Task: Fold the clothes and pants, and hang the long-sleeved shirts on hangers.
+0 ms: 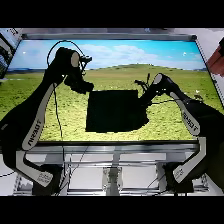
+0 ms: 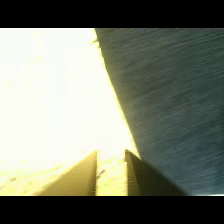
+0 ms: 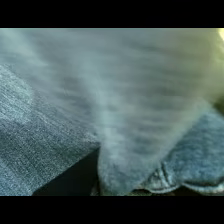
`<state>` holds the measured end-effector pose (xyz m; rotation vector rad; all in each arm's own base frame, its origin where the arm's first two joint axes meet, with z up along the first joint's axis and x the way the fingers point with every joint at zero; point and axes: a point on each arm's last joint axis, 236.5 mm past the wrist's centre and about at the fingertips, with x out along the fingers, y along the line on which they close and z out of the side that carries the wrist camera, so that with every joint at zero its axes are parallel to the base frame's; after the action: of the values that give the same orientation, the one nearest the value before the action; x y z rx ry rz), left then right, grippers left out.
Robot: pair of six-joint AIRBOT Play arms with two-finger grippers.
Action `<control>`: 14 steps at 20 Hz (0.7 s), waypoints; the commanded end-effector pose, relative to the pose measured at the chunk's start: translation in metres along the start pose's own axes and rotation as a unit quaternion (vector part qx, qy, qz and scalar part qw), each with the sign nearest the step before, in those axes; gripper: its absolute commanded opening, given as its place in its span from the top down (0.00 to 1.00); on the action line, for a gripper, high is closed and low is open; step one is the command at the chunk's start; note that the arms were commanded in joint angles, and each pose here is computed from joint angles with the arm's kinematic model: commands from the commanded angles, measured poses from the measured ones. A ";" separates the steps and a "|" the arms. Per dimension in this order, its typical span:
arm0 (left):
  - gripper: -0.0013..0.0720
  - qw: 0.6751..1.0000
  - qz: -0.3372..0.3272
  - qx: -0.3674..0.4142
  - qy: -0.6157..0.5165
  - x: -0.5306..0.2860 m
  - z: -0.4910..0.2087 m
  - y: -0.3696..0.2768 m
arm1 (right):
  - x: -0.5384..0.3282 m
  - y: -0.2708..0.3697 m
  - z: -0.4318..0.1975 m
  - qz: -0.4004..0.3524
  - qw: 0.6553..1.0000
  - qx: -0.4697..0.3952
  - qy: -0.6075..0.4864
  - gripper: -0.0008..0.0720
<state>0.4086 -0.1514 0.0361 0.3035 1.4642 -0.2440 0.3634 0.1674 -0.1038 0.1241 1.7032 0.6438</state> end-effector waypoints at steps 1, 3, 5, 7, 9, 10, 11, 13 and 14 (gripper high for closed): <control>0.92 0.998 0.051 -0.010 0.019 -0.005 -0.017 0.029 | -0.009 -0.019 -0.009 -0.047 0.999 -0.006 0.013 0.95; 0.93 0.997 0.074 -0.018 0.025 -0.008 -0.031 0.046 | -0.043 -0.053 -0.015 -0.091 0.996 0.019 -0.010 0.95; 0.93 0.996 0.085 -0.030 0.028 -0.008 -0.051 0.063 | -0.091 -0.103 -0.027 -0.150 0.985 0.075 -0.047 0.95; 0.93 0.994 0.086 -0.057 0.028 -0.001 -0.077 0.079 | -0.139 -0.156 -0.055 -0.200 0.965 0.149 -0.079 0.95; 0.93 0.992 0.087 -0.085 0.028 0.012 -0.108 0.095 | -0.179 -0.200 -0.090 -0.222 0.944 0.218 -0.108 0.95; 0.93 0.991 0.087 -0.096 0.029 0.020 -0.124 0.101 | -0.192 -0.216 -0.108 -0.220 0.935 0.251 -0.122 0.95; 0.93 0.990 0.087 -0.103 0.032 0.027 -0.139 0.104 | -0.203 -0.232 -0.128 -0.214 0.923 0.291 -0.131 0.95; 0.93 0.989 0.086 -0.112 0.043 0.041 -0.164 0.108 | -0.212 -0.254 -0.165 -0.200 0.906 0.348 -0.132 0.95; 0.93 0.989 0.084 -0.113 0.047 0.046 -0.172 0.107 | -0.214 -0.260 -0.179 -0.192 0.900 0.368 -0.131 0.95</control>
<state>0.3121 -0.0067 0.0015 0.2790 1.5334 0.0515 0.3543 -0.1501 -0.0318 0.2595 1.5600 -0.1765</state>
